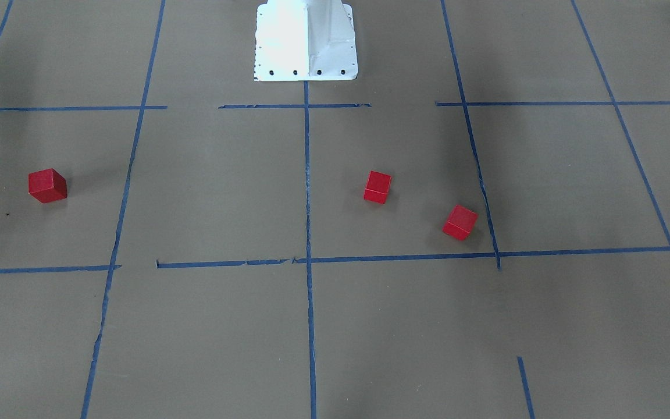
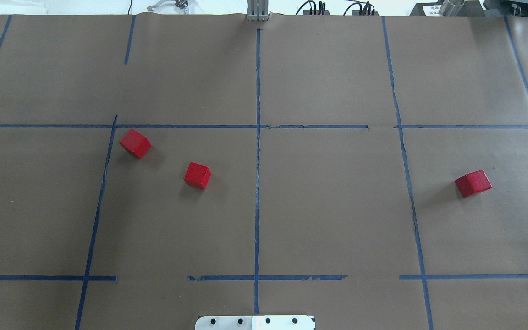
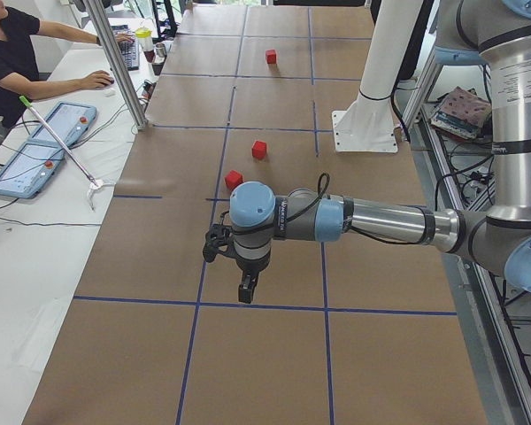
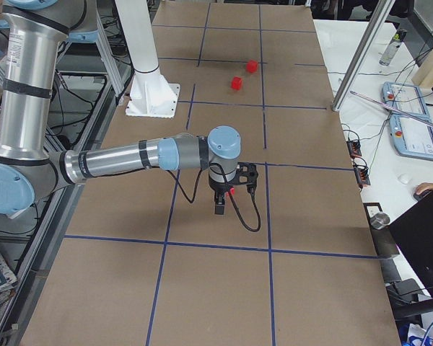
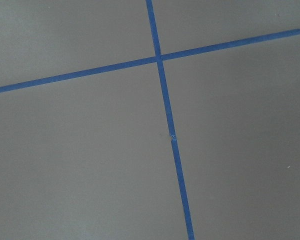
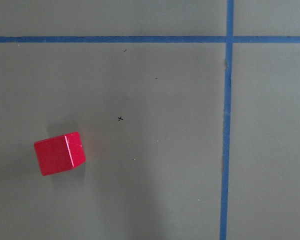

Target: Form red blocks into L shape at center

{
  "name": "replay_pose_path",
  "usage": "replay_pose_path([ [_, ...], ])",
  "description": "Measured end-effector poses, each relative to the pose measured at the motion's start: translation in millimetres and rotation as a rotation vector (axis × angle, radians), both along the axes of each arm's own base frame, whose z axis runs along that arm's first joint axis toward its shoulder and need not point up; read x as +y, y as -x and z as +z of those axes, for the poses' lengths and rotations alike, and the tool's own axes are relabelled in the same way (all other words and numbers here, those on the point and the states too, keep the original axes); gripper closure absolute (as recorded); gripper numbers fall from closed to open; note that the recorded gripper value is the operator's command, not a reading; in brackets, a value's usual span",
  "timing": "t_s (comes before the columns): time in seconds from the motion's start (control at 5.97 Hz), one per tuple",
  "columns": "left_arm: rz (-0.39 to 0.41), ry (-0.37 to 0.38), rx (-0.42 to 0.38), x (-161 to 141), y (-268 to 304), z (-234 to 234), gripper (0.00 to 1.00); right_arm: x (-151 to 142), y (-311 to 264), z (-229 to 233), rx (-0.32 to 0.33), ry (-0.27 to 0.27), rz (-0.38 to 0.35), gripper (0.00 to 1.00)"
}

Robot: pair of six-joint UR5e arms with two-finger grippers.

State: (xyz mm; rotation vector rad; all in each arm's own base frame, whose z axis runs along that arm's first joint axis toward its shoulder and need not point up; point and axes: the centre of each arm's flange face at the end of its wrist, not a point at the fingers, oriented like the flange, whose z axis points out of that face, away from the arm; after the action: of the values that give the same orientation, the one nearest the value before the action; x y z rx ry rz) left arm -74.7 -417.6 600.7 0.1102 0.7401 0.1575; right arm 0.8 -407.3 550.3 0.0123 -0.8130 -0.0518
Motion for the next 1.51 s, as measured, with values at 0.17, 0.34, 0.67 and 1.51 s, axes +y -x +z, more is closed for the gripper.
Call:
replay_pose_path([
  [0.17, -0.001, 0.000, 0.000, 0, 0, -1, 0.00, -4, 23, -7, -0.012, -0.077, -0.046, 0.00],
  [0.34, -0.002, -0.001, 0.001, 0, 0, -1, 0.00, -7, 52, -14, -0.029, -0.109, -0.065, 0.00],
  [0.67, -0.002, -0.002, 0.002, 0, 0, -1, 0.00, -2, 110, -25, -0.034, -0.128, -0.079, 0.00],
  [1.51, 0.004, -0.008, 0.001, 0, -1, -2, 0.00, -7, 207, -10, 0.041, -0.180, -0.135, 0.01],
])
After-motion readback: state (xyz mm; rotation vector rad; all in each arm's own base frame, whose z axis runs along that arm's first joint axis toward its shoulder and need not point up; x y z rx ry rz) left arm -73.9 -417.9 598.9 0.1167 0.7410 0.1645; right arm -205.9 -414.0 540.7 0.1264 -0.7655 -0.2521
